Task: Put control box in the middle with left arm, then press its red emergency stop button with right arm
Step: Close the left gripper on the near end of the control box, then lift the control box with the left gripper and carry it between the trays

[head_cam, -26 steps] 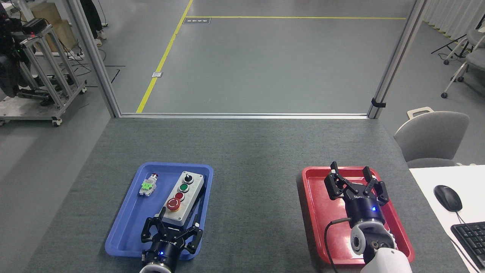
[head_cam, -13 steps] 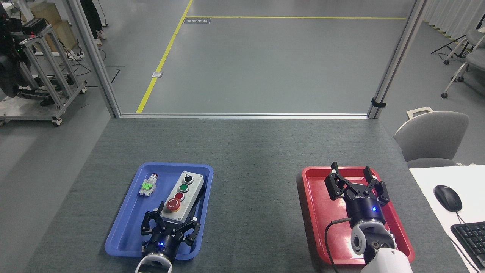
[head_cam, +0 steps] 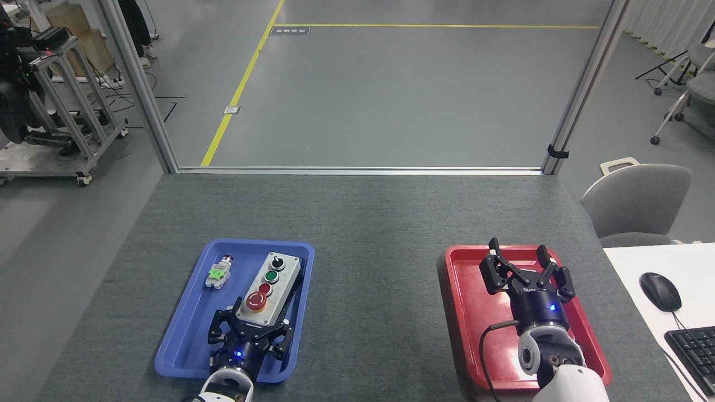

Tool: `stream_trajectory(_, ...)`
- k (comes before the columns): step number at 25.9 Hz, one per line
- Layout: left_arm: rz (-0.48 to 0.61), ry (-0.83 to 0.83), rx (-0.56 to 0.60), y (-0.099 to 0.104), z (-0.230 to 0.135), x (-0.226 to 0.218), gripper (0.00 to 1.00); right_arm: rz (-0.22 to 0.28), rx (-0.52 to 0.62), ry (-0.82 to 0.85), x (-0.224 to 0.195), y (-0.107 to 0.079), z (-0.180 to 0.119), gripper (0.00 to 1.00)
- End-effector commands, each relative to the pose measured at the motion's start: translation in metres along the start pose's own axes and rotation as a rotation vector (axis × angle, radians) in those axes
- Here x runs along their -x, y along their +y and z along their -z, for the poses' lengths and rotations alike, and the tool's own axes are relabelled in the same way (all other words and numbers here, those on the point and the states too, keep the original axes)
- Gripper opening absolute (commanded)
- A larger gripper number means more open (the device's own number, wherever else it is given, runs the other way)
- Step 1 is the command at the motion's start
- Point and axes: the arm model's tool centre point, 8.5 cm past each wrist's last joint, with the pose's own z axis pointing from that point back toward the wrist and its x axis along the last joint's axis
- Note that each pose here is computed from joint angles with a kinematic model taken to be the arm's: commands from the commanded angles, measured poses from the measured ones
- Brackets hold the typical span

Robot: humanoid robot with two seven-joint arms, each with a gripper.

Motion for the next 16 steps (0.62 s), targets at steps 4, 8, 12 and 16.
stream_trajectory(4, 0.0, -0.003, -0.002, 0.0023, 0.0053, 0.0009, 0.98, -0.002, 0.001, 0.001, 0.0, -0.0006, 0.0002, 1.0)
stream_trajectory(8, -0.005, 0.001, -0.003, 0.0032, 0.0059, 0.0001, 0.97, 0.0, 0.002, 0.003, 0.0002, -0.0006, 0.0002, 1.0)
stream_trajectory(12, -0.006, -0.001, -0.004, 0.0038, 0.0064, 0.0007, 0.88, 0.0, 0.002, 0.003, 0.0002, -0.0006, 0.0002, 1.0)
stream_trajectory(16, -0.001, -0.005, -0.012, 0.0072, 0.0085, 0.003, 0.71, 0.001, 0.001, 0.002, -0.0004, -0.0004, 0.0002, 1.0)
